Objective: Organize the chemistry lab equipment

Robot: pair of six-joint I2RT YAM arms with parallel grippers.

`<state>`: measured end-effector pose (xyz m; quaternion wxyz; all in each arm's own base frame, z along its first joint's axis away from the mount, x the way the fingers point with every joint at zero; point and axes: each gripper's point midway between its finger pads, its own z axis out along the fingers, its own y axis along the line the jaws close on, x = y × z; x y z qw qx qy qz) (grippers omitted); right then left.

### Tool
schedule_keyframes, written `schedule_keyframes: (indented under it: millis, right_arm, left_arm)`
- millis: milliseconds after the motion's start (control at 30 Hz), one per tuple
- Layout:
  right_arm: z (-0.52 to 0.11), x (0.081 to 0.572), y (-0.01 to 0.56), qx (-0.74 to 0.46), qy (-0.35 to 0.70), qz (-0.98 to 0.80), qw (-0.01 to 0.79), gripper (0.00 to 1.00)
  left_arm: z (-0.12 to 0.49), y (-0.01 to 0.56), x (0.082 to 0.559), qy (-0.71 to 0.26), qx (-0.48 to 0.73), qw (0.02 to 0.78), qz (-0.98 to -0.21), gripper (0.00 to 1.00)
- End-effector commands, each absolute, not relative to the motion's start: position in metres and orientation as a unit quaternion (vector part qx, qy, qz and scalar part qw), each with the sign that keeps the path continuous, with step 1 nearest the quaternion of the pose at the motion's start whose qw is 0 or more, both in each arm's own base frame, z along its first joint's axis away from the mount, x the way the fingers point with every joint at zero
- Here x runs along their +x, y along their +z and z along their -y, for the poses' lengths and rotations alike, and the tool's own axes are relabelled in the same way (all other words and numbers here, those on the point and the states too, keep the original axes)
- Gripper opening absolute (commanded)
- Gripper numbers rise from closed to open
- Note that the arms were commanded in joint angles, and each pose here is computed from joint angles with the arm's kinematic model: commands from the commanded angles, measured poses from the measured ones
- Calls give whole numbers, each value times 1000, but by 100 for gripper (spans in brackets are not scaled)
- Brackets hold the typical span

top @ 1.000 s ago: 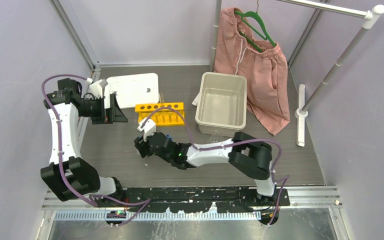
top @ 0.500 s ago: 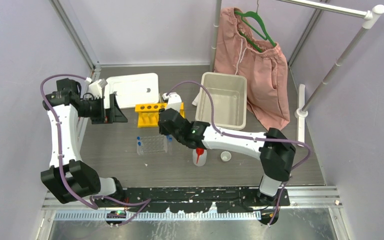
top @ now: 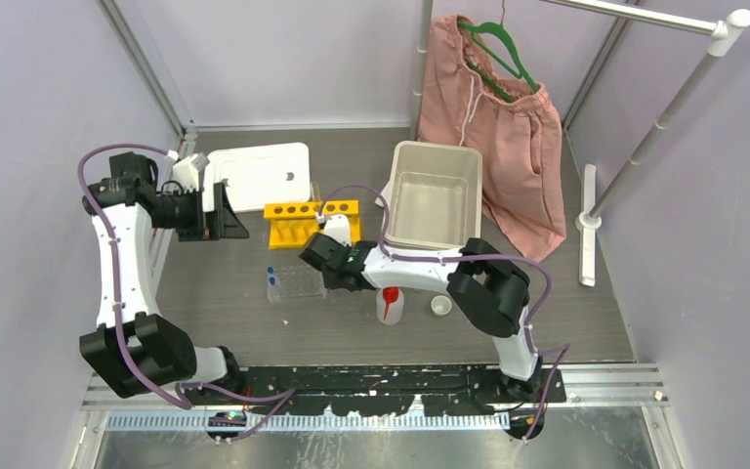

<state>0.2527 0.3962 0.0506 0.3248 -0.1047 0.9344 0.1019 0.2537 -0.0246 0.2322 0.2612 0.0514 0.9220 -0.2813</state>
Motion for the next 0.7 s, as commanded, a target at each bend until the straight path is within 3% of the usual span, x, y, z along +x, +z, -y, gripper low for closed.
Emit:
schedule_keyframes:
  millis: [0,667]
  right_arm:
    - [-409,267,68,-74,130,-930,336,22]
    - [-412,276,60,-60,151,-932,324,24]
  left_arm:
    - [26,249,256,-283,64,287,-913,98]
    - [26,242,255,-287,62,279,-914,98]
